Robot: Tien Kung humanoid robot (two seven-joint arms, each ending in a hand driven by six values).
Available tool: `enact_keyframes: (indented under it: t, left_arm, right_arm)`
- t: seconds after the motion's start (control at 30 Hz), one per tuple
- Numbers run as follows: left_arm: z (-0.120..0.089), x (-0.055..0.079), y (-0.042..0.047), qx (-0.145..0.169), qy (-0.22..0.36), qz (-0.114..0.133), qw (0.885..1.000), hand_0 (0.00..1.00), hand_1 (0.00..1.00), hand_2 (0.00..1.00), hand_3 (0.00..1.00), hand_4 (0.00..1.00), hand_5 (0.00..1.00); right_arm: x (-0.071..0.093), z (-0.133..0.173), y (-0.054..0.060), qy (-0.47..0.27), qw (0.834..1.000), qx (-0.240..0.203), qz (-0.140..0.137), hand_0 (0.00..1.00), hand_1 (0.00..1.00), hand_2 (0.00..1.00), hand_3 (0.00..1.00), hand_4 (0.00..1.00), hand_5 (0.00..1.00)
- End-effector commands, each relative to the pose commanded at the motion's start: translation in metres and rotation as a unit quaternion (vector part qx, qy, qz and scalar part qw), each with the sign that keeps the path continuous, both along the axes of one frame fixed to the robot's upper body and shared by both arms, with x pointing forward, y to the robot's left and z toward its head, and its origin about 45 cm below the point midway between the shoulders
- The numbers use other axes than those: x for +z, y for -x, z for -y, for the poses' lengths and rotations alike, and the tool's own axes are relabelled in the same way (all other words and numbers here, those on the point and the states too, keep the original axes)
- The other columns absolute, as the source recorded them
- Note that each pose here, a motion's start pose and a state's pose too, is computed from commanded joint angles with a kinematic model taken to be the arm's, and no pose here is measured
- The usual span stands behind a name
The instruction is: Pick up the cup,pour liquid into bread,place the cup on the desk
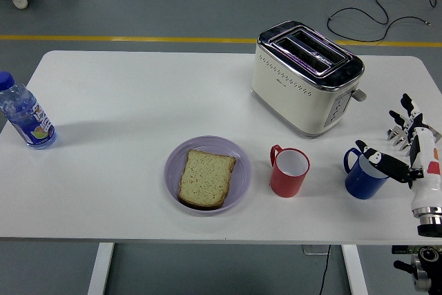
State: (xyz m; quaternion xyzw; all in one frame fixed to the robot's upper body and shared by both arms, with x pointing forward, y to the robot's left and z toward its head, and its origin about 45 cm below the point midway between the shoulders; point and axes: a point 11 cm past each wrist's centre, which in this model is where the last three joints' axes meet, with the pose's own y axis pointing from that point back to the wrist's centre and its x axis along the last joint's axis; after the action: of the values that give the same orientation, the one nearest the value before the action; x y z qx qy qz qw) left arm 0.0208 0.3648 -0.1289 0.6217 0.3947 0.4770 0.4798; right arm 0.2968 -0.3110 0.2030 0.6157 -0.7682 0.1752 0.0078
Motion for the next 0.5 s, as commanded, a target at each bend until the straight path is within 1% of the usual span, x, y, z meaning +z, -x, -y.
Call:
enact_keyframes:
  t: [0.13, 0.17, 0.23, 0.27, 0.3, 0.33, 0.37, 0.47, 0.5]
  left_arm:
    - [0.000, 0.000, 0.0002, 0.000, 0.000, 0.000, 1.000, 0.659, 0.704, 0.726, 0.617, 0.347, 0.946]
    - [0.000, 0.000, 0.0005, 0.000, 0.000, 0.000, 1.000, 0.659, 0.703, 0.726, 0.617, 0.348, 0.948]
    - [0.000, 0.000, 0.0008, 0.000, 0.000, -0.001, 1.000, 0.659, 0.703, 0.726, 0.617, 0.348, 0.948]
    - [0.000, 0.000, 0.0008, 0.000, 0.000, -0.001, 1.000, 0.659, 0.703, 0.726, 0.617, 0.348, 0.948]
    - [0.000, 0.000, 0.0017, 0.000, 0.000, -0.001, 1.000, 0.659, 0.703, 0.726, 0.617, 0.348, 0.948]
    - [0.000, 0.000, 0.0020, 0.000, 0.000, -0.001, 1.000, 0.659, 0.703, 0.726, 0.617, 0.348, 0.948]
    - [0.000, 0.000, 0.0020, 0.000, 0.000, -0.002, 1.000, 0.659, 0.703, 0.726, 0.618, 0.347, 0.947]
    - [0.000, 0.000, 0.0018, 0.001, 0.000, -0.001, 1.000, 0.659, 0.703, 0.726, 0.618, 0.347, 0.947]
    - [0.000, 0.000, 0.0023, 0.001, 0.000, -0.001, 1.000, 0.659, 0.703, 0.726, 0.618, 0.347, 0.947]
  right_arm:
    - [0.018, -0.011, 0.004, -0.049, 0.998, 0.022, 0.017, 0.784, 0.741, 0.840, 0.818, 0.710, 0.002]
    - [0.023, -0.015, 0.004, -0.057, 0.998, 0.030, 0.019, 0.685, 0.648, 0.698, 0.653, 0.626, 0.002]
    - [0.033, -0.022, 0.005, -0.075, 0.996, 0.047, 0.024, 0.685, 0.648, 0.698, 0.653, 0.626, 0.002]
    - [0.034, -0.022, 0.005, -0.076, 0.996, 0.048, 0.025, 0.685, 0.648, 0.698, 0.653, 0.626, 0.002]
    - [0.040, -0.025, 0.004, -0.098, 0.993, 0.057, 0.021, 0.685, 0.648, 0.698, 0.653, 0.626, 0.002]
    - [0.042, -0.026, 0.004, -0.107, 0.992, 0.061, 0.020, 0.685, 0.648, 0.698, 0.653, 0.626, 0.002]
    - [0.045, -0.025, 0.003, -0.127, 0.990, 0.065, 0.015, 0.604, 0.580, 0.624, 0.582, 0.577, 0.002]
    - [0.047, -0.022, 0.000, -0.182, 0.981, 0.073, -0.004, 0.604, 0.580, 0.624, 0.582, 0.577, 0.002]
    - [0.049, -0.019, -0.002, -0.210, 0.974, 0.080, -0.016, 0.604, 0.580, 0.624, 0.582, 0.577, 0.002]
